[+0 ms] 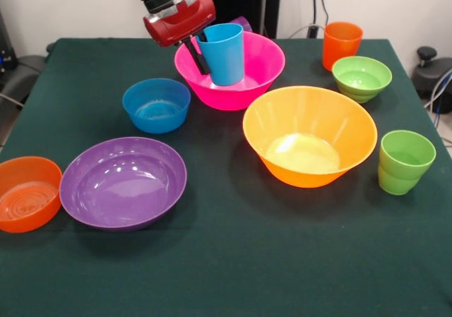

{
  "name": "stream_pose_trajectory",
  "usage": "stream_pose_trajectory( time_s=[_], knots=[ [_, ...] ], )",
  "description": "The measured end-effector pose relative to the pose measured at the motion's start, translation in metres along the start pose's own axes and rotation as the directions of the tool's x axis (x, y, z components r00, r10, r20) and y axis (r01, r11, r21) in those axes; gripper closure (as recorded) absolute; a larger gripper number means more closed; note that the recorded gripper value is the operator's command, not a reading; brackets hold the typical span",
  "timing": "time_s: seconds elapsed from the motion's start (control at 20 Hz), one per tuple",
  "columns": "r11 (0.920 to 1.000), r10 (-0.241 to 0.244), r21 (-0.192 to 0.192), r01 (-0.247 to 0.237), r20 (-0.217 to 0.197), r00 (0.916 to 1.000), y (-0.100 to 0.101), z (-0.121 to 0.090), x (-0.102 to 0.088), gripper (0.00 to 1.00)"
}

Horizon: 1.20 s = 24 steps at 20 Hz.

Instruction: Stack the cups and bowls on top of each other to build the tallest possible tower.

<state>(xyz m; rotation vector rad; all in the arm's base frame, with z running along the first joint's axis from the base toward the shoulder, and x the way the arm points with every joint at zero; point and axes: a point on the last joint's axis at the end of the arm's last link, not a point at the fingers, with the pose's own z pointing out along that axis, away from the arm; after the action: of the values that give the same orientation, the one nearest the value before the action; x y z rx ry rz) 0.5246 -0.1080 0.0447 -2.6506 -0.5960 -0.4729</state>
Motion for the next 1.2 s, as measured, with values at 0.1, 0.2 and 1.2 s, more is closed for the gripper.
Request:
stream_pose_trajectory(
  time_s=[0.1,0.2,1.2],
  knots=[
    [1.0,0.0,-0.001,0.0,0.004,1.0,0.0,0.001,-0.002,1.0],
    [0.9999,-0.012,-0.009,0.012,0.012,0.9999,0.0,0.002,-0.005,1.0],
    [0.9975,-0.05,-0.047,0.052,0.048,0.9976,0.004,0.002,-0.014,1.0]
  ],
)
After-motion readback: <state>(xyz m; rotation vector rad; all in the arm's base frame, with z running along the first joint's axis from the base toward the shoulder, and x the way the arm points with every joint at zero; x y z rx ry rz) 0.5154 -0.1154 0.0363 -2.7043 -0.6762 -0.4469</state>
